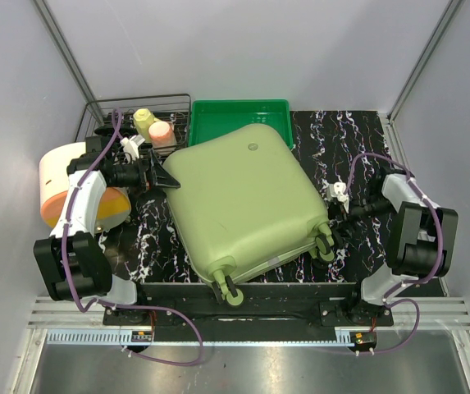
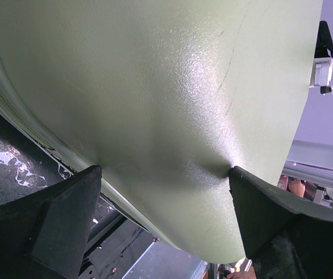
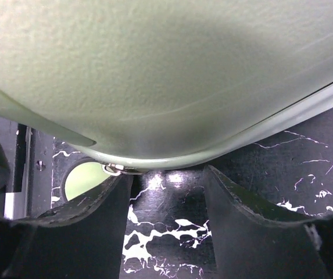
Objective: Open, take out, and arrange the luggage
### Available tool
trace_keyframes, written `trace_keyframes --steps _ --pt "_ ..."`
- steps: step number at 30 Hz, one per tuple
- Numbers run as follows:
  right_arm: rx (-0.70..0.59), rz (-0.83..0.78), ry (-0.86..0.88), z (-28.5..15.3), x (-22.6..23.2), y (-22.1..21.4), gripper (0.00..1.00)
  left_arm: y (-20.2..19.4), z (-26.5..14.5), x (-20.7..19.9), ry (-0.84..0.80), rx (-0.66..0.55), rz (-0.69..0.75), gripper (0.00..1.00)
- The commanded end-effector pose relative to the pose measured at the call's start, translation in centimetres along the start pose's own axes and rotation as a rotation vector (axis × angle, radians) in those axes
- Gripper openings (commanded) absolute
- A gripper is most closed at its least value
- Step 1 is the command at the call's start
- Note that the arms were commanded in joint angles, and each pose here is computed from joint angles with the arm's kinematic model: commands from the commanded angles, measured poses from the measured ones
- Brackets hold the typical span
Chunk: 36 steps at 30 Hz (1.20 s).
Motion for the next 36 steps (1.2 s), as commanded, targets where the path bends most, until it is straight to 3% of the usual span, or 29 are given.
trace_keyframes --steps 1,4,7,14,15,18,31,32,34,35,36 --pt "-0.1 0.218 0.137 0.5 5.3 3.9 0.63 1.4 0.4 1.3 0.068 -0.05 0.121 0.93" --pt "-0.082 0.171 0.136 0.6 6.4 4.4 0.72 1.4 0.5 1.5 0.068 -0.046 0.118 0.93" --pt "-0.091 0.164 0.123 0.6 6.6 4.7 0.62 1.4 0.5 1.5 0.07 -0.045 0.116 0.93" --pt "-0.145 0.257 0.086 0.3 4.5 5.5 0.31 1.4 0.6 1.6 0.072 -0.043 0.115 0.93" --pt "-0.14 0.261 0.093 0.3 4.5 5.3 0.19 1.5 0.5 1.6 0.072 -0.046 0.112 0.93" --pt "-0.136 0.277 0.102 0.4 4.3 5.0 0.0 1.5 0.3 1.7 0.073 -0.052 0.104 0.93" --pt "-0.032 0.231 0.103 -0.7 6.0 4.8 0.0 0.9 0.0 2.0 0.077 -0.037 0.115 0.93" --pt "-0.047 0.239 0.091 -0.7 5.8 5.1 0.01 0.7 -0.1 1.9 0.078 -0.03 0.105 0.94" --pt "-0.062 0.27 0.075 -0.8 5.4 5.5 0.49 0.5 -0.4 1.8 0.07 -0.023 0.118 0.96" --pt "-0.081 0.271 0.063 -0.8 5.1 5.8 0.64 0.2 -0.6 1.7 0.061 -0.016 0.11 0.98" --pt "-0.085 0.252 0.048 -0.9 5.0 6.1 0.68 0.0 -0.9 1.4 0.043 -0.017 0.112 0.99"
Point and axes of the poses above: each gripper's point midway between its finger pads, its own z axis out along the fingers, its own x axis along the line the jaws close on, y = z × x, the point moved 6 cm from there along -z, back along the fingers, and after that the axes turned 10 degrees about -z, right-handed, at the moved point
